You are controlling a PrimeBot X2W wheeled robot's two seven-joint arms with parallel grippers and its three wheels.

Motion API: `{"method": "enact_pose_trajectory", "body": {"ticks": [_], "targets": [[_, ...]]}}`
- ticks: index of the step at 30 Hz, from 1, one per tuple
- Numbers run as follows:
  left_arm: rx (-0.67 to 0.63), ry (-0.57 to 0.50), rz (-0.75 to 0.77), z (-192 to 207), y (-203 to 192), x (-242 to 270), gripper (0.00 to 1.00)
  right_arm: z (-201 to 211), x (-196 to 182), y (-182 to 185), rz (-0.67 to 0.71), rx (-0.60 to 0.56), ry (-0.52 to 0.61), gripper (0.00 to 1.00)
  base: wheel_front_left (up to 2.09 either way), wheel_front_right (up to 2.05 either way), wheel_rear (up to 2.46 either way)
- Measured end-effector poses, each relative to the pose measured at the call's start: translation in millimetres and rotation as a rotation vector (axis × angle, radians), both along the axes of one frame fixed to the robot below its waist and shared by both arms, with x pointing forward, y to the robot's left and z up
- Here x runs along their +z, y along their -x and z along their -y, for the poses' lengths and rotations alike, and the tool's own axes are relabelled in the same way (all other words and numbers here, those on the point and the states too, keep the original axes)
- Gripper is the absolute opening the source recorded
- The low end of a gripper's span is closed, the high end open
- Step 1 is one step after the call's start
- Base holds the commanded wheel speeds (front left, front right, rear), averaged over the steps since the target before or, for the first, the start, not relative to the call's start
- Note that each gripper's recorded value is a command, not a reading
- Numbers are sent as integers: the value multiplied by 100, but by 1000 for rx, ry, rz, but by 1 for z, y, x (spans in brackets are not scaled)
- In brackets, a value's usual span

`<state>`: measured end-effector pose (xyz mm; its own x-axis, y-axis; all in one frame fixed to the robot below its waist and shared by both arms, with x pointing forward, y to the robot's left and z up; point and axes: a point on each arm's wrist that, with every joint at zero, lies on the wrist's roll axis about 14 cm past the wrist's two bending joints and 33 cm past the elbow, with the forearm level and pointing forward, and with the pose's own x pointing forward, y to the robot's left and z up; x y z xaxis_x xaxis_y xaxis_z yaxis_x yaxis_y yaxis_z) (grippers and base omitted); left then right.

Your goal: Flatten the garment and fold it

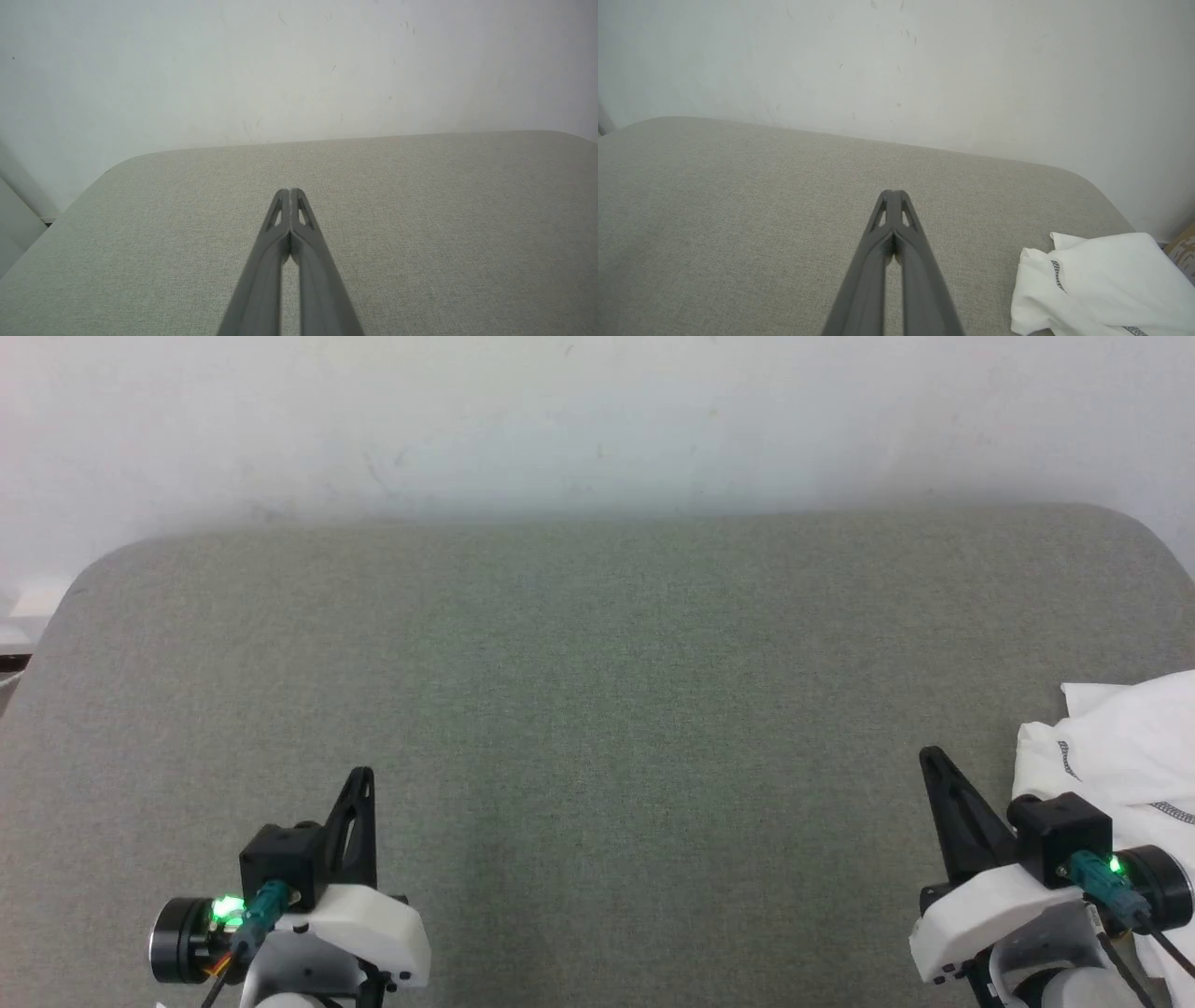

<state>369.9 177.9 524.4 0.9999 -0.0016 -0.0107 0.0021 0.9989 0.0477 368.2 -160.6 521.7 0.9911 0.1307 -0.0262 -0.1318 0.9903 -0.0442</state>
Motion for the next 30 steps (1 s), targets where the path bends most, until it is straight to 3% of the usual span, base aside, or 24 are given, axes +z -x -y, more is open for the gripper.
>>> {"method": "enact_pose_trajectory", "body": {"ticks": [30], "targets": [[0, 0, 0, 0, 0, 0, 0, 0, 0, 0, 0, 0, 0, 0, 0, 0, 0]]}}
